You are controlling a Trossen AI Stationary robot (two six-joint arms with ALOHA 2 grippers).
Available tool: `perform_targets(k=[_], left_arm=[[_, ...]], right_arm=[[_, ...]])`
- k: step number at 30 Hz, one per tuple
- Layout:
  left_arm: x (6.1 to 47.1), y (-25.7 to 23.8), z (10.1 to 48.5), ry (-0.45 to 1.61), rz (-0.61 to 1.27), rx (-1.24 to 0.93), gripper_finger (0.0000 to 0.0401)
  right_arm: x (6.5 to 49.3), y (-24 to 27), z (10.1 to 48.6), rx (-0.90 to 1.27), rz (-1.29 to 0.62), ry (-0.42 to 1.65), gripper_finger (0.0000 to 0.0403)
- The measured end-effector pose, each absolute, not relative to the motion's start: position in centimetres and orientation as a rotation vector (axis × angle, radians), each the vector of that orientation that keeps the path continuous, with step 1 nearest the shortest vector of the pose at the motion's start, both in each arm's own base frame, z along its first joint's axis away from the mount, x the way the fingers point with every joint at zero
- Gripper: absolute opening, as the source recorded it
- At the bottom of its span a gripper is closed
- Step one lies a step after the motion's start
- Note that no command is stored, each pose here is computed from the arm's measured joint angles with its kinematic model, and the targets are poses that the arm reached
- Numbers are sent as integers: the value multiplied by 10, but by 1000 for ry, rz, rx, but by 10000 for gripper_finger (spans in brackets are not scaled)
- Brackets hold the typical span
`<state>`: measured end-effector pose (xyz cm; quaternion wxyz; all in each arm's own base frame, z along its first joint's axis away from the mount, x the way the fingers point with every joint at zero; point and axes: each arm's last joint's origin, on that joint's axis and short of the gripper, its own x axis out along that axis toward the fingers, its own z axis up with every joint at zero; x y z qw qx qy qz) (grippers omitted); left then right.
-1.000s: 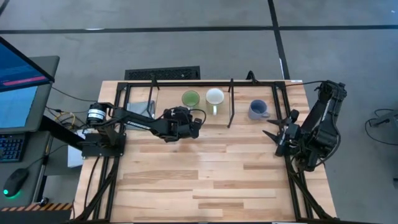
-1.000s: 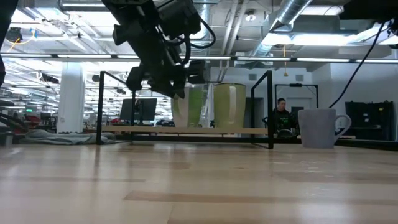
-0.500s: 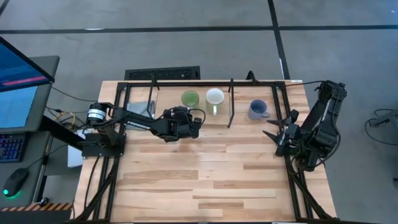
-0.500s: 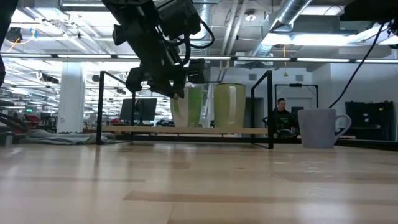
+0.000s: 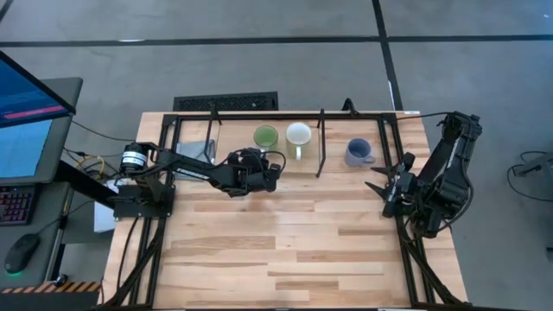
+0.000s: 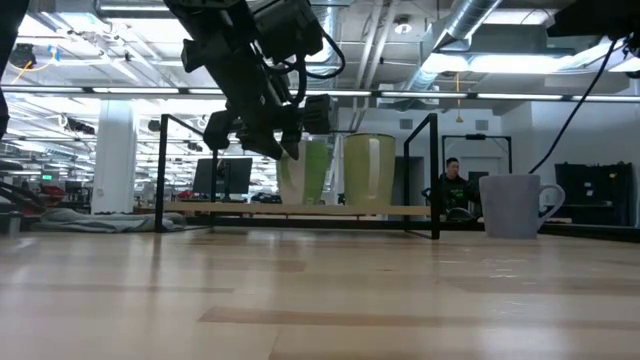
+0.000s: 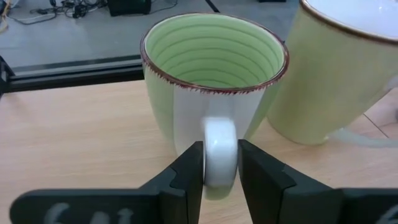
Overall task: Stack small to large cups/mugs on shelf
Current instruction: Put the green mug on the shelf
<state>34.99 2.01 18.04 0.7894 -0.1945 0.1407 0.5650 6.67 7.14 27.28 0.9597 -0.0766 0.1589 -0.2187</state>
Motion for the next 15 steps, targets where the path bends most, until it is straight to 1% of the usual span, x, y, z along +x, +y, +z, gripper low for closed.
perform_targets(k=[4, 11, 15], left_arm=[[350, 20, 180, 300, 1218, -424, 84], [350, 20, 180, 303, 1206, -448, 57], [351, 20, 180, 308, 1199, -454, 62]], right_arm=[[67, 71, 273, -153, -443, 330, 240], [67, 71, 272, -156, -442, 335, 240], [66, 72, 272, -172, -427, 339, 240]])
